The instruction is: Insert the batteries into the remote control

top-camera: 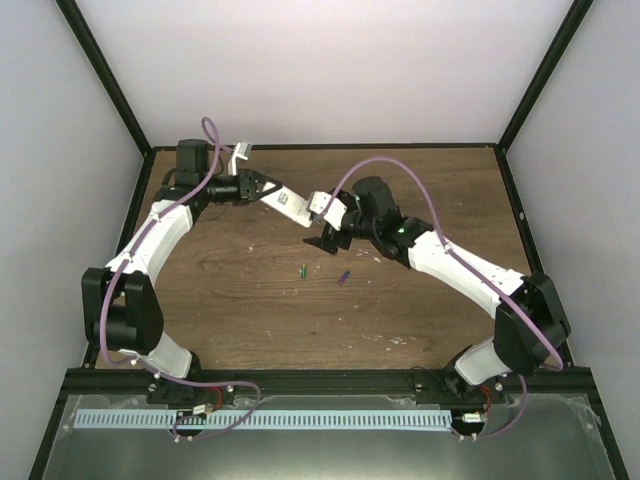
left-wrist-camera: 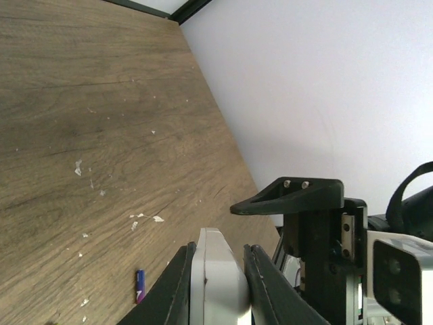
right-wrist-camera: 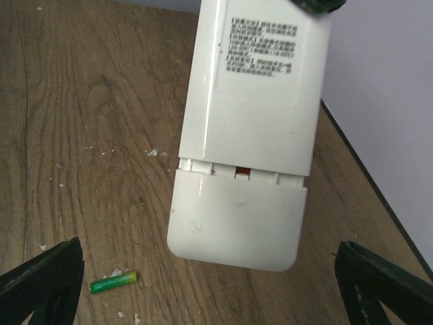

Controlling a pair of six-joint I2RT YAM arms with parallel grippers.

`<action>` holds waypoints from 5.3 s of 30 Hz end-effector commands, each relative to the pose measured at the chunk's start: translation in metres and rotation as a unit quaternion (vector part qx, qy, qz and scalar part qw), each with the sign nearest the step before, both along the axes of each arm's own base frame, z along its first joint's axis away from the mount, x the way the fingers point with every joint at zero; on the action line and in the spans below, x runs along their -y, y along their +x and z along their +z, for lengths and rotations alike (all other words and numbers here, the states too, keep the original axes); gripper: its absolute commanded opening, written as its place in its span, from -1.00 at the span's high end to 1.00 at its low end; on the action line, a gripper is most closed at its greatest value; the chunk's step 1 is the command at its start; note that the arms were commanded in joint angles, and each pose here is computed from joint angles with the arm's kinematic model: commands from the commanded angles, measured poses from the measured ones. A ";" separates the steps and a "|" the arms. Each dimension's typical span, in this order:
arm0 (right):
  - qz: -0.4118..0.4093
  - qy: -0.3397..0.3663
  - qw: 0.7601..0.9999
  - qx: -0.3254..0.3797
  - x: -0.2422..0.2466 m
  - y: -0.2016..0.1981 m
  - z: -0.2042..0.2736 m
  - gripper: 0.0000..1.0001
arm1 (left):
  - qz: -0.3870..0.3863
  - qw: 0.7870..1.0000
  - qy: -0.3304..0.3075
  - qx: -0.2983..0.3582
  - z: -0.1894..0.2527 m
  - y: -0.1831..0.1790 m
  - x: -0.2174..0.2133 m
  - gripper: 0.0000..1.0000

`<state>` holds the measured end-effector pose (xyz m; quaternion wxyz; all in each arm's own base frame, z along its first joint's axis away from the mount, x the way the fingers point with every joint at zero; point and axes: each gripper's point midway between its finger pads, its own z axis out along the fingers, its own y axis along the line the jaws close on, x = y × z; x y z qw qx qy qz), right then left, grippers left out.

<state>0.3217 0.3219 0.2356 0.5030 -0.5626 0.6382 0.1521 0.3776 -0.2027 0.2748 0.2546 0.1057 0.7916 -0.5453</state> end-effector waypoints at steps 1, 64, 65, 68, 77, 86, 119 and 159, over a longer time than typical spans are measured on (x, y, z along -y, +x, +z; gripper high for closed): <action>0.005 0.012 1.000 -0.001 -0.006 0.006 0.012 -0.84 | -0.013 1.000 -0.018 0.023 0.015 -0.002 0.004 1.00; -0.013 -0.016 1.000 0.011 -0.003 0.018 0.001 0.21 | -0.022 0.999 0.010 0.021 0.010 -0.002 0.009 1.00; -0.014 -0.017 1.000 0.012 -0.003 0.018 0.001 0.23 | -0.023 0.999 0.010 0.022 0.010 -0.002 0.009 1.00; -0.015 -0.019 1.000 0.012 -0.003 0.019 0.000 0.28 | -0.021 0.999 0.011 0.022 0.011 -0.001 0.009 1.00; -0.019 -0.031 0.999 0.009 0.000 0.020 -0.006 0.41 | -0.014 0.999 0.020 0.024 0.011 0.002 0.008 1.00; -0.026 -0.051 0.998 -0.005 0.003 0.021 -0.023 0.44 | -0.010 0.999 0.023 0.027 0.013 0.004 0.006 1.00; -0.042 -0.096 0.994 -0.043 0.015 0.021 -0.063 0.44 | 0.035 0.997 0.064 0.025 0.004 0.013 -0.013 1.00; -0.068 -0.041 0.996 -0.049 0.027 0.030 -0.034 -0.47 | 0.045 0.997 0.067 0.017 0.001 0.008 -0.023 1.00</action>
